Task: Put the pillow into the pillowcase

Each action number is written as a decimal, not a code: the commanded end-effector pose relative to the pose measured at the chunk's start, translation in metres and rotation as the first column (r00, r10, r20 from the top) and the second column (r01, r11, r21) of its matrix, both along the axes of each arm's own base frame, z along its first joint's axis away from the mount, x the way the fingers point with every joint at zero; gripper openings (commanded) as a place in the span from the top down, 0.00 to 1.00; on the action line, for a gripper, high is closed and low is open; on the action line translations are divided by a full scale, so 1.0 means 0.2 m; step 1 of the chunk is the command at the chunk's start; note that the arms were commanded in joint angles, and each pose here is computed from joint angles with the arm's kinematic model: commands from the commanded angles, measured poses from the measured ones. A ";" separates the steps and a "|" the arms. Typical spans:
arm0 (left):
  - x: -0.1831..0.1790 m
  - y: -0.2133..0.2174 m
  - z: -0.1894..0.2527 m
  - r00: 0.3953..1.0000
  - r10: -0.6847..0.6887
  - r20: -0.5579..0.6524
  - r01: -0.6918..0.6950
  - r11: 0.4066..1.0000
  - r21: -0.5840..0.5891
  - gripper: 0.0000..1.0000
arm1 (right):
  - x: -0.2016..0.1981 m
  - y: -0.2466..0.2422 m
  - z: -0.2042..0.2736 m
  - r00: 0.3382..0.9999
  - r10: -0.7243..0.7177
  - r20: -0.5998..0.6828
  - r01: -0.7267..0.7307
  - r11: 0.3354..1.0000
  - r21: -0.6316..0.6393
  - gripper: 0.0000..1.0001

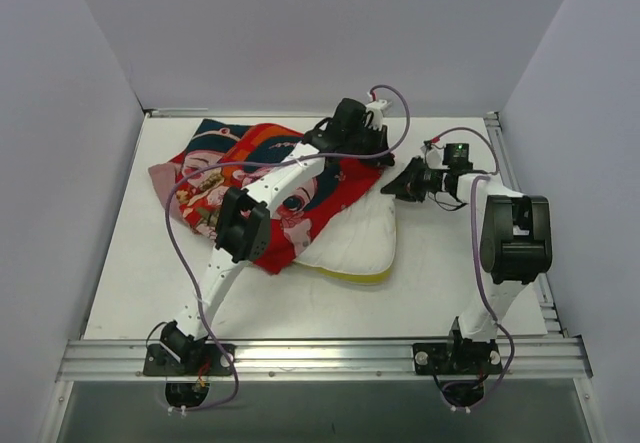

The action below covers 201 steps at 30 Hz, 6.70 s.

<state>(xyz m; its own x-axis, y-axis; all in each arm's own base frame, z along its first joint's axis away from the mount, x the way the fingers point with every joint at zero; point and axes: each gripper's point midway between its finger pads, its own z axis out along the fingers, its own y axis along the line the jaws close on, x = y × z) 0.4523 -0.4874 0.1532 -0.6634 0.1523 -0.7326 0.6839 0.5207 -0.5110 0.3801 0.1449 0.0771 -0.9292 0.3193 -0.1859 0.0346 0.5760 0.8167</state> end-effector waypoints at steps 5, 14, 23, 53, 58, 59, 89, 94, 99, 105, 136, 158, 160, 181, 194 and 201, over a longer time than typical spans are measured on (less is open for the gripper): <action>-0.05 -0.07 0.62 0.988 0.028 0.153 0.009 0.972 -0.233 0.84 | 0.31 -0.08 0.48 0.961 -0.150 0.230 0.093 0.966 0.241 1.00; 0.03 0.75 0.70 0.943 0.088 0.320 -0.102 0.994 0.028 0.23 | 0.00 -0.32 0.29 0.957 0.159 0.243 -0.055 0.921 -0.386 0.25; -0.53 1.53 0.42 0.943 0.196 0.267 -0.246 0.954 0.170 0.03 | -0.33 0.06 0.31 0.660 0.703 0.265 -0.234 0.528 -0.816 0.13; -0.86 1.68 -0.31 0.507 -0.591 0.628 0.096 0.762 0.640 0.02 | -0.50 0.60 0.15 0.656 0.724 0.213 -0.546 0.650 -0.529 1.00; -0.82 1.55 -0.37 0.290 -0.696 0.657 0.087 0.703 0.706 0.04 | -0.53 0.63 0.22 0.671 0.704 0.232 -0.565 0.689 -0.454 1.00; -0.82 1.53 -0.40 0.268 -0.713 0.648 0.100 0.689 0.718 0.04 | -0.54 0.63 0.23 0.676 0.699 0.233 -0.568 0.696 -0.440 1.00; -1.59 0.91 0.30 0.166 -0.657 0.736 0.598 0.660 0.454 1.00 | -0.30 1.03 0.14 0.894 0.414 0.170 -0.415 0.909 -0.031 1.00; -1.64 0.97 0.20 0.227 -0.701 0.676 0.597 0.648 0.472 1.00 | -0.25 1.00 0.19 0.900 0.409 0.153 -0.419 0.907 0.039 0.86; -1.63 1.06 0.14 0.253 -0.704 0.663 0.550 0.669 0.501 1.00 | -0.34 0.78 0.39 0.801 0.534 0.270 -0.536 0.841 -0.075 0.43; -1.62 1.10 0.11 0.312 -0.696 0.647 0.519 0.695 0.498 1.00 | -0.62 0.35 0.36 0.746 0.645 0.165 -0.583 0.752 -0.306 0.40; -1.12 0.61 0.07 0.738 -0.602 0.306 0.436 0.771 0.464 1.00 | -0.57 0.22 -0.08 0.912 0.238 -0.334 -0.228 0.971 0.068 0.91; -1.08 0.74 0.32 0.800 -0.508 0.320 0.432 0.857 0.281 0.28 | -0.65 0.16 0.04 0.961 0.213 -0.178 -0.195 0.974 0.116 0.49; -0.87 0.75 0.41 0.854 -0.373 0.363 0.273 0.915 0.298 0.26 | -0.59 0.07 0.06 0.977 0.146 -0.153 -0.135 0.988 0.081 0.43; -0.22 0.39 -0.15 0.961 -0.013 0.275 -0.134 0.852 0.506 0.27 | -0.09 0.03 -0.14 0.990 -0.074 -0.121 0.067 0.996 -0.061 0.60; -0.65 -0.14 0.36 0.910 -0.376 0.176 0.384 0.923 -0.015 1.00 | 0.04 0.31 0.14 0.994 -0.056 -0.090 0.083 0.938 0.337 0.86; -0.70 -0.30 0.71 0.907 -0.366 0.208 0.411 0.877 -0.248 1.00 | 0.11 0.30 0.44 0.993 -0.113 0.024 0.085 0.851 0.518 0.86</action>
<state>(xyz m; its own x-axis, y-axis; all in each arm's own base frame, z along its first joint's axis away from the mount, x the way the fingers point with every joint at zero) 0.3669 -0.5009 0.2072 -0.5312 0.2760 -0.8010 0.8283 0.3678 -0.4226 0.3879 0.1959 0.0996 -0.8681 0.4871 0.0954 0.2149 0.1954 0.9569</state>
